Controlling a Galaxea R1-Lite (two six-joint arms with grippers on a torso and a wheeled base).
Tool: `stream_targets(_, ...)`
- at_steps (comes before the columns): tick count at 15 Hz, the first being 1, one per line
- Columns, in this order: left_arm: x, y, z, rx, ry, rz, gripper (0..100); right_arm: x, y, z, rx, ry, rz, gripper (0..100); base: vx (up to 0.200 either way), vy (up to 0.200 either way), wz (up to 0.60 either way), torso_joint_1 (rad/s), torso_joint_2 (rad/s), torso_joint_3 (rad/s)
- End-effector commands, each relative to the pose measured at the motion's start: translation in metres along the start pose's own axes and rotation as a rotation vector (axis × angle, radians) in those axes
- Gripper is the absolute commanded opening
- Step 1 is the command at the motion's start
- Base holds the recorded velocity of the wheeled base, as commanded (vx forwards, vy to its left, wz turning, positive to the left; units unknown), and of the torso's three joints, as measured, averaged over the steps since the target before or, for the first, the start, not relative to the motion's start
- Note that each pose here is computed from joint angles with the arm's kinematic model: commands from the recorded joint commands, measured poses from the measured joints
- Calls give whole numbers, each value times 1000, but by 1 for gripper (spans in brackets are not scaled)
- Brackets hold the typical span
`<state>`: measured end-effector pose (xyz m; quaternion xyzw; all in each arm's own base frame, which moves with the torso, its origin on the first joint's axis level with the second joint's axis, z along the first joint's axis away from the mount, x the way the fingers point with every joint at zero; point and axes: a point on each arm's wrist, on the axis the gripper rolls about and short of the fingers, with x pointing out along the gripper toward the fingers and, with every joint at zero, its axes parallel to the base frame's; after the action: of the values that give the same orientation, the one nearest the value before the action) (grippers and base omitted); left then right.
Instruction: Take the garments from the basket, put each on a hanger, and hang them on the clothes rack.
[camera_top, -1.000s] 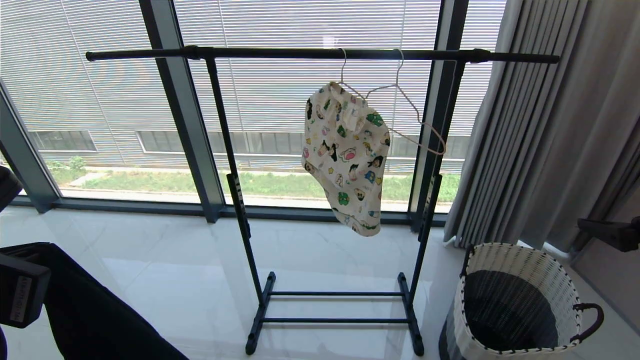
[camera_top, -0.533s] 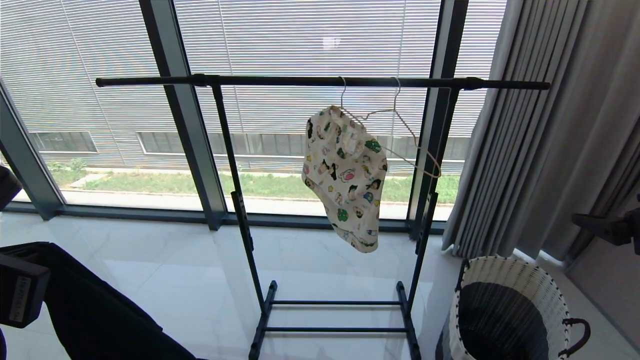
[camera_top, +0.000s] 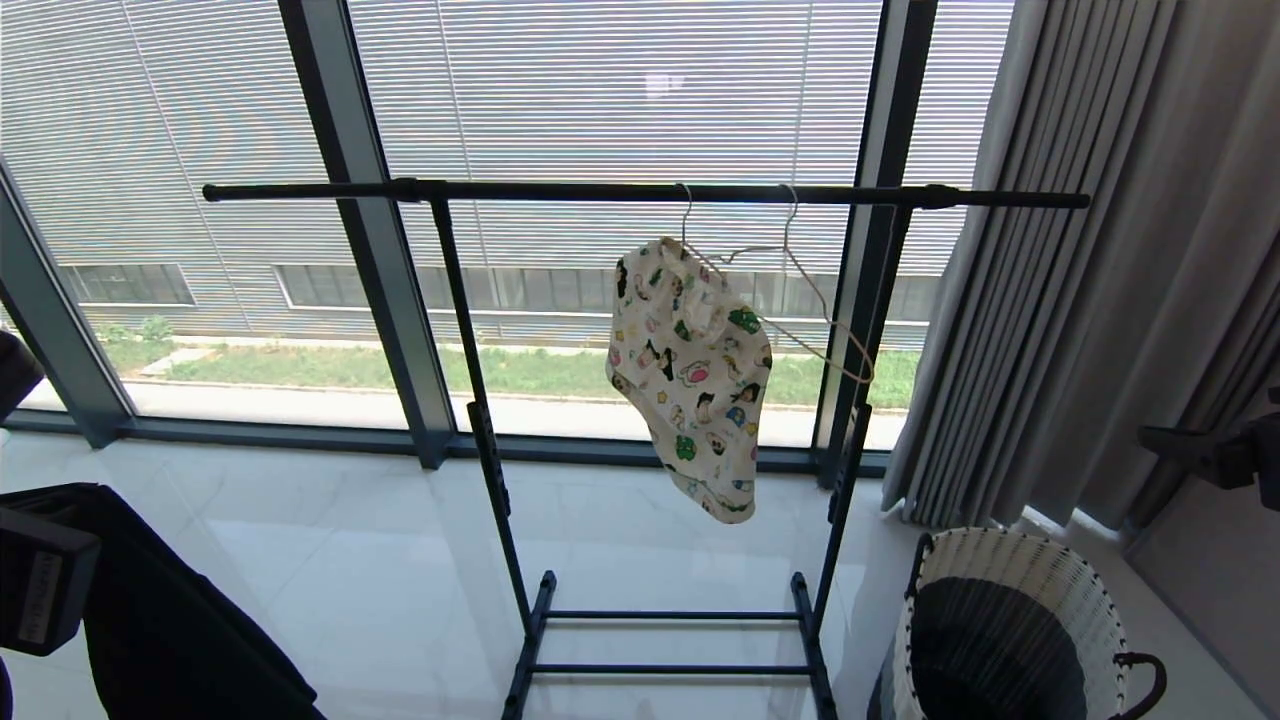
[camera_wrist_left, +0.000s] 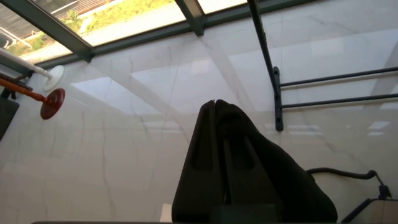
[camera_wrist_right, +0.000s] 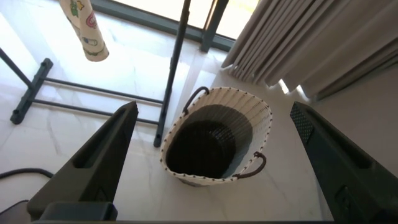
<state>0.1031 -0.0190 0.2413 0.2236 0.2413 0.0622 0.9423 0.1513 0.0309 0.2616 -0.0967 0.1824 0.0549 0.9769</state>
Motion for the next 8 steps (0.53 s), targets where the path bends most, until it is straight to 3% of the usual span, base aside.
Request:
stream_targets(1,1,0,0,4,4,-1,0,1,0,2,4,-20,-1,100,0,0,0,0,0,0)
stream_targets(6,0,-2,-4,61,7,-8,0,3,1,2,-1,-27,18,100,0,200,0,2,-5,0)
stream_targets(8,1,-3,-6,66,14,-10,0,3,0,2,1,-27,17,100,0,0,0,0,0,0)
